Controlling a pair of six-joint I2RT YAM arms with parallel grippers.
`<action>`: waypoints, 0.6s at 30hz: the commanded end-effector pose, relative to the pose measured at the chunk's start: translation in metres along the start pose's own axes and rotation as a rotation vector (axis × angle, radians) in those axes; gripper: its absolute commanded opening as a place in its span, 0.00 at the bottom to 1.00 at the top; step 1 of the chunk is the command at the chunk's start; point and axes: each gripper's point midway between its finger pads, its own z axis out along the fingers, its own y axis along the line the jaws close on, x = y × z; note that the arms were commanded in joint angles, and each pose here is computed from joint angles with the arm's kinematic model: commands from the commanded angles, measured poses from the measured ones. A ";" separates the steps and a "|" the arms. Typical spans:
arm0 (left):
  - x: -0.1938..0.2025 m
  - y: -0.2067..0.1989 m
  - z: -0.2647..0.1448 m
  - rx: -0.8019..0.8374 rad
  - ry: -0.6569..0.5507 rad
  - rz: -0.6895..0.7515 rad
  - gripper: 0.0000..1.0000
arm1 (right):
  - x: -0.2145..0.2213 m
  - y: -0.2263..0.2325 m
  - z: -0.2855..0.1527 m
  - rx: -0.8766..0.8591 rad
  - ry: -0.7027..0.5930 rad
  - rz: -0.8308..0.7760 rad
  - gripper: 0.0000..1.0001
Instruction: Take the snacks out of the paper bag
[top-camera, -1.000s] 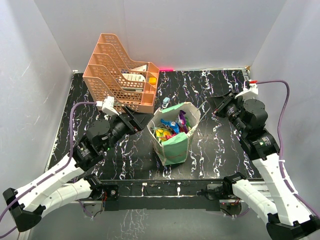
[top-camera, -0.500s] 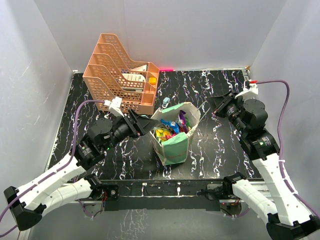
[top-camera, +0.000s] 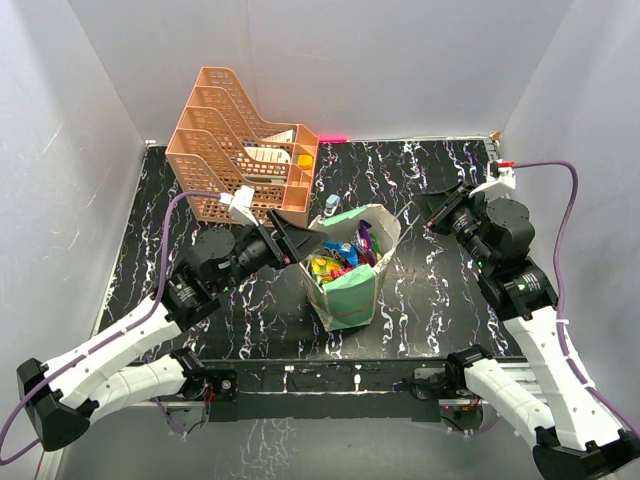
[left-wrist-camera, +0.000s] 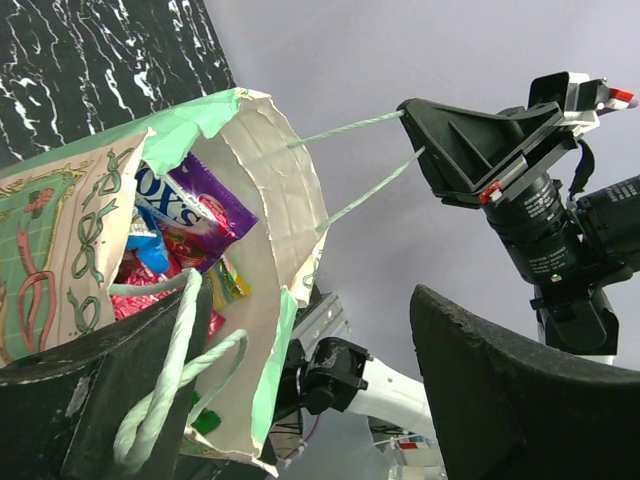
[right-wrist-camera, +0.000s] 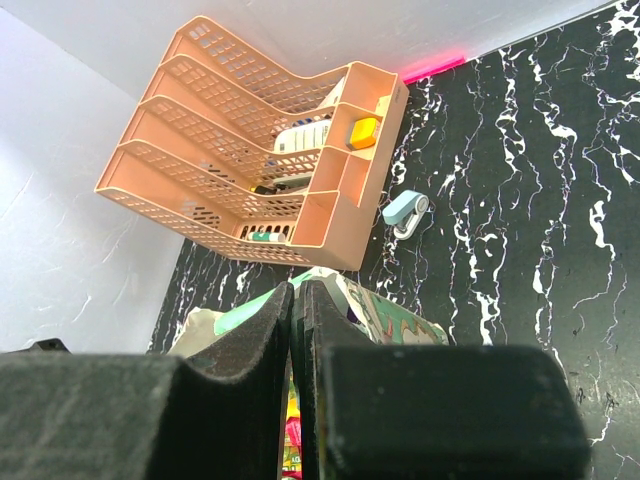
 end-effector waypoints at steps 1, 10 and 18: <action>-0.021 -0.036 -0.001 0.112 -0.055 -0.023 0.78 | -0.027 0.019 -0.004 -0.073 -0.102 0.008 0.07; -0.034 -0.056 0.002 0.176 -0.096 -0.060 0.72 | -0.030 0.021 -0.007 -0.079 -0.111 0.009 0.07; -0.036 -0.070 0.010 0.209 -0.076 -0.058 0.59 | -0.031 0.022 -0.009 -0.080 -0.116 0.008 0.07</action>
